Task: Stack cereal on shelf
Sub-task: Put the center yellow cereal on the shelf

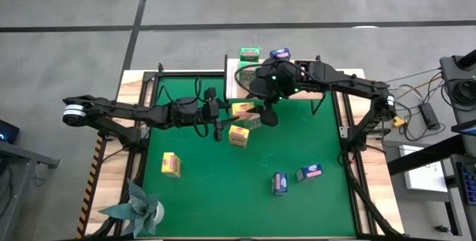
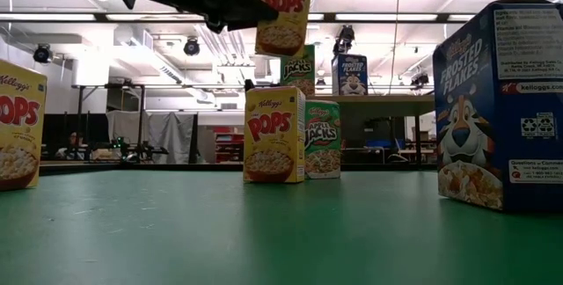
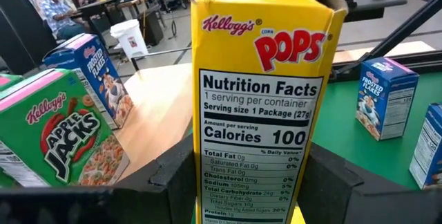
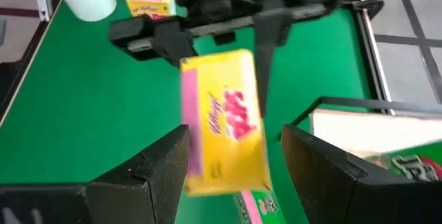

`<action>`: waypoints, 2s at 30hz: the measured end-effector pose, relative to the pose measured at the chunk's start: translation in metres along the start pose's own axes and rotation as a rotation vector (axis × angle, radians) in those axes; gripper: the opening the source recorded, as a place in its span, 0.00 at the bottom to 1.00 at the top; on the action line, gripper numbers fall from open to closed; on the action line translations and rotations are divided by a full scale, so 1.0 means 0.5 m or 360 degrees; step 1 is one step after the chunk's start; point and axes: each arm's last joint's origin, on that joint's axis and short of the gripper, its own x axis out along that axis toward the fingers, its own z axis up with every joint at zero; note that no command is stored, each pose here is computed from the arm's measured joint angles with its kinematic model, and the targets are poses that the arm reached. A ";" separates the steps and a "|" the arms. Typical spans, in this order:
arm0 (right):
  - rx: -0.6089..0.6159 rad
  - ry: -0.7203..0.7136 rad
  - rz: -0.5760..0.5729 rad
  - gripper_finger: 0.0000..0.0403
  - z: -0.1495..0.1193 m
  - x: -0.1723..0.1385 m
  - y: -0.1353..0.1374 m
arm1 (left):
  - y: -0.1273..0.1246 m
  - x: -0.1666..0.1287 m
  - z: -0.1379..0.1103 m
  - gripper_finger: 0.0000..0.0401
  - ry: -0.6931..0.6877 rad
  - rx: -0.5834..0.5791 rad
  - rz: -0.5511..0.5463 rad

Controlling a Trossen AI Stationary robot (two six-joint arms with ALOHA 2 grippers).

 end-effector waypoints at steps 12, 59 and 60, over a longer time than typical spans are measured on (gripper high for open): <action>-0.0079 0.0154 -0.0088 0.55 0.023 0.027 0.011 | 0.002 0.000 0.000 0.45 0.0002 -0.0037 0.0043; -0.0070 0.0378 -0.0232 0.33 -0.029 -0.071 -0.057 | 0.010 -0.021 0.027 0.63 -0.0119 0.0073 0.0068; -0.0053 0.0402 -0.0242 0.33 -0.036 -0.080 -0.067 | 0.012 -0.026 0.031 0.63 -0.0125 0.0074 0.0069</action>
